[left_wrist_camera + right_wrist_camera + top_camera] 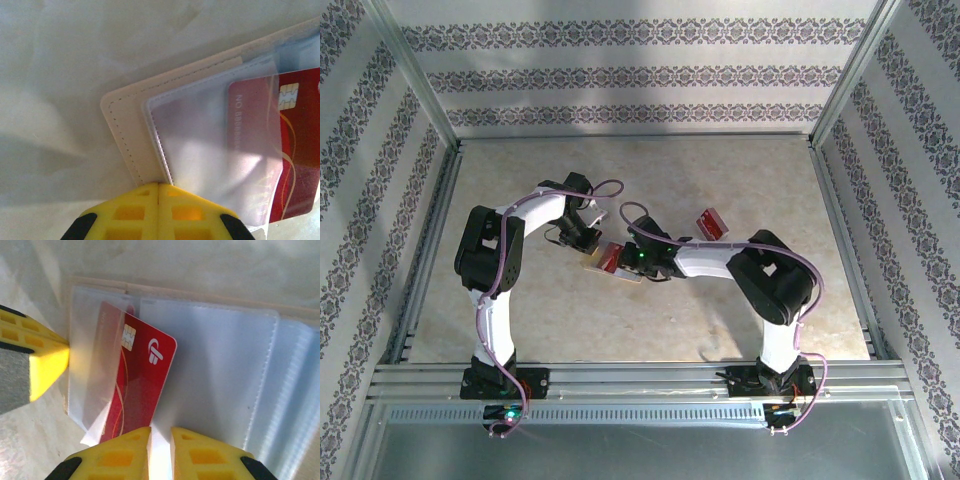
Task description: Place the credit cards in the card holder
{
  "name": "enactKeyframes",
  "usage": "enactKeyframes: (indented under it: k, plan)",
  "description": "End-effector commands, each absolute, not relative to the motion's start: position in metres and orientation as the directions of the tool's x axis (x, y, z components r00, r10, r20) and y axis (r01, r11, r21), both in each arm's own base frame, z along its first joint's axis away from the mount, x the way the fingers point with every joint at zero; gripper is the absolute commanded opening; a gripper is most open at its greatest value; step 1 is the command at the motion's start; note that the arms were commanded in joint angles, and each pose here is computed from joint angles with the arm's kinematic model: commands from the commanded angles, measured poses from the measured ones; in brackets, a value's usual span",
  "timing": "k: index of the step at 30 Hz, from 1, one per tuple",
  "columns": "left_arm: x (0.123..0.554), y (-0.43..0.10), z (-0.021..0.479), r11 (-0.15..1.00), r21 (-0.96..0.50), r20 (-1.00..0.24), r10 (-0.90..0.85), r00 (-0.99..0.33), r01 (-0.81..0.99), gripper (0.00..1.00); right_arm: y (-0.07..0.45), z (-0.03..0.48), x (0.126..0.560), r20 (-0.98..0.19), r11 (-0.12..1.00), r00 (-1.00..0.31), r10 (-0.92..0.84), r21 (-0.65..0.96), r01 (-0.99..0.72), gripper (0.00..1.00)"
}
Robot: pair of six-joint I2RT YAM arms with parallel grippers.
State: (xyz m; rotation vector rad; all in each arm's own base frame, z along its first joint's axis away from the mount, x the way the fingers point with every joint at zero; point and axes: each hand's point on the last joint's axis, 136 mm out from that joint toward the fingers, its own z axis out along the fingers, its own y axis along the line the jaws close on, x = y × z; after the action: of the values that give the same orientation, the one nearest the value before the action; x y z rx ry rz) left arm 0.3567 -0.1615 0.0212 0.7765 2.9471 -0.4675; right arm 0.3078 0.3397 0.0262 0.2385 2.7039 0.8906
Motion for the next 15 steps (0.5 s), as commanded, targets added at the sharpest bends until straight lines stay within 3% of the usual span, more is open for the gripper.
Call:
enactKeyframes:
  k: [1, 15]
  plan:
    - [0.348, -0.155, 0.008, 0.834, -0.257, -0.072, 0.487, -0.871, 0.488, 0.06, 0.346, 0.024, 0.314, -0.197, 0.789, -0.95, 0.242, 0.61, 0.075, 0.18]
    - [0.348, -0.154, 0.01, 0.835, -0.255, -0.08, 0.484, -0.871, 0.488, 0.06, 0.361, 0.033, 0.322, -0.22, 0.793, -0.955, 0.201, 0.609, 0.027, 0.17]
